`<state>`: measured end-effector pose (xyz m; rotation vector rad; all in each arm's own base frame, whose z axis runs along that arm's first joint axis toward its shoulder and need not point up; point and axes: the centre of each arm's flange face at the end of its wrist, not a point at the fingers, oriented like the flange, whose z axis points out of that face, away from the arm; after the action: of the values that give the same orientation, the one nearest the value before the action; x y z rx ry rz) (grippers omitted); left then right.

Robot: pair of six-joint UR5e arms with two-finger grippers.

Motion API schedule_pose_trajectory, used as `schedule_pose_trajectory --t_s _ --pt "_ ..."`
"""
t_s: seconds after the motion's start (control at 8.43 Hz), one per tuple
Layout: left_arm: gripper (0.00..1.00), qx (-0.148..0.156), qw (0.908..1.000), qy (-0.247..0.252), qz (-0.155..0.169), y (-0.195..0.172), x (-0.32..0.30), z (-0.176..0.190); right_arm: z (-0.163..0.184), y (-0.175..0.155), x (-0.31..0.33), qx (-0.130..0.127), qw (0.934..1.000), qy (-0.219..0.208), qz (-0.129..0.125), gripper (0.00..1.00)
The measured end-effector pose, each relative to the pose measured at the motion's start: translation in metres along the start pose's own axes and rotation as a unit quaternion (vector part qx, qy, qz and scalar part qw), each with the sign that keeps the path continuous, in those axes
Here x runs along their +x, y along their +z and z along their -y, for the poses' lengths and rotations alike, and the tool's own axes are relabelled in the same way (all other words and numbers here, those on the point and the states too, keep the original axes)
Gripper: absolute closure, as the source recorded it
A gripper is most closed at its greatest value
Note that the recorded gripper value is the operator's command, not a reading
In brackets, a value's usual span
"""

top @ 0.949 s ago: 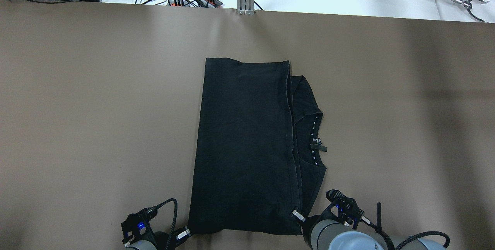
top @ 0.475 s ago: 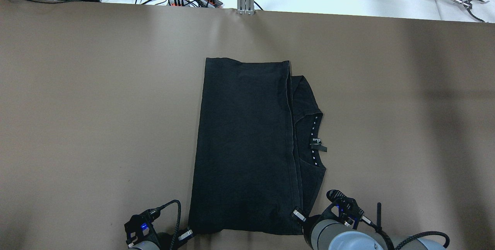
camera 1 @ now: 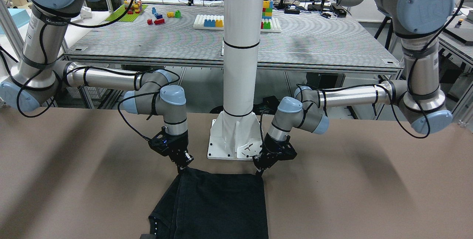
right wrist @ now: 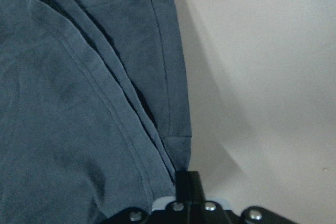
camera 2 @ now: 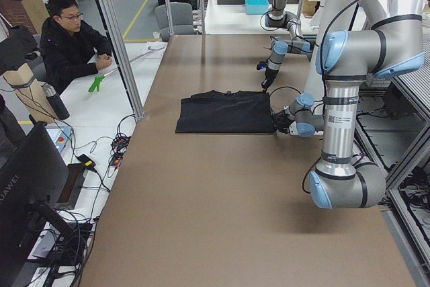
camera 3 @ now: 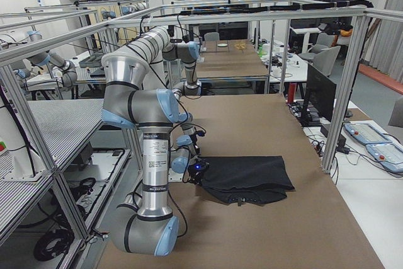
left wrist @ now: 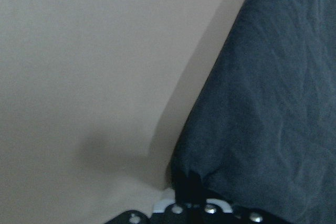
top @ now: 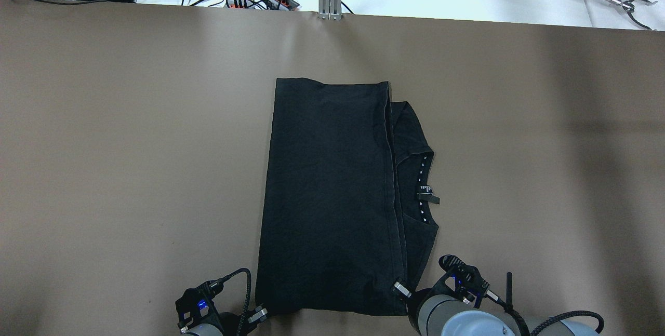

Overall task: Fold clothes
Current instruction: 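Lower the left gripper to the shirt's other near corner and grasp it, then lift the near edge with both grippers and fold it away from the robot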

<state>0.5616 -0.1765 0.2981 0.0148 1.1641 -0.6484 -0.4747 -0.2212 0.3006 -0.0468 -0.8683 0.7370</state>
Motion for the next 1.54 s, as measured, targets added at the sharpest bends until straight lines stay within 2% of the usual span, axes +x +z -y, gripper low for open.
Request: schedule_pose_trajectory --t_s 0.47,0.71,0.95,1.07,1.31,1.54 --pt "1.0 -0.01 0.9998 -0.003 -0.018 -0.031 0.009 0.012 0.002 -0.01 -0.003 -0.004 1.0 0.003 0.008 1.0" --pt "1.0 -0.02 0.999 -0.009 -0.038 -0.074 0.011 0.028 0.012 -0.042 0.001 -0.015 0.9995 0.006 0.026 1.0" --pt "1.0 -0.027 0.9967 -0.024 -0.072 -0.113 0.031 0.043 0.036 -0.078 -0.012 -0.019 0.9977 0.025 0.06 1.0" --pt "1.0 -0.024 0.995 -0.031 -0.092 -0.124 0.051 0.058 0.053 -0.086 -0.024 -0.019 0.9967 0.04 0.068 1.0" --pt "1.0 -0.003 0.9927 -0.035 -0.115 -0.125 0.095 0.115 0.1 -0.088 -0.068 -0.024 0.9935 0.08 0.077 1.0" --pt "1.0 0.024 0.9935 -0.036 -0.105 -0.084 0.155 0.194 0.153 -0.073 -0.126 -0.007 0.9925 0.093 0.08 1.0"
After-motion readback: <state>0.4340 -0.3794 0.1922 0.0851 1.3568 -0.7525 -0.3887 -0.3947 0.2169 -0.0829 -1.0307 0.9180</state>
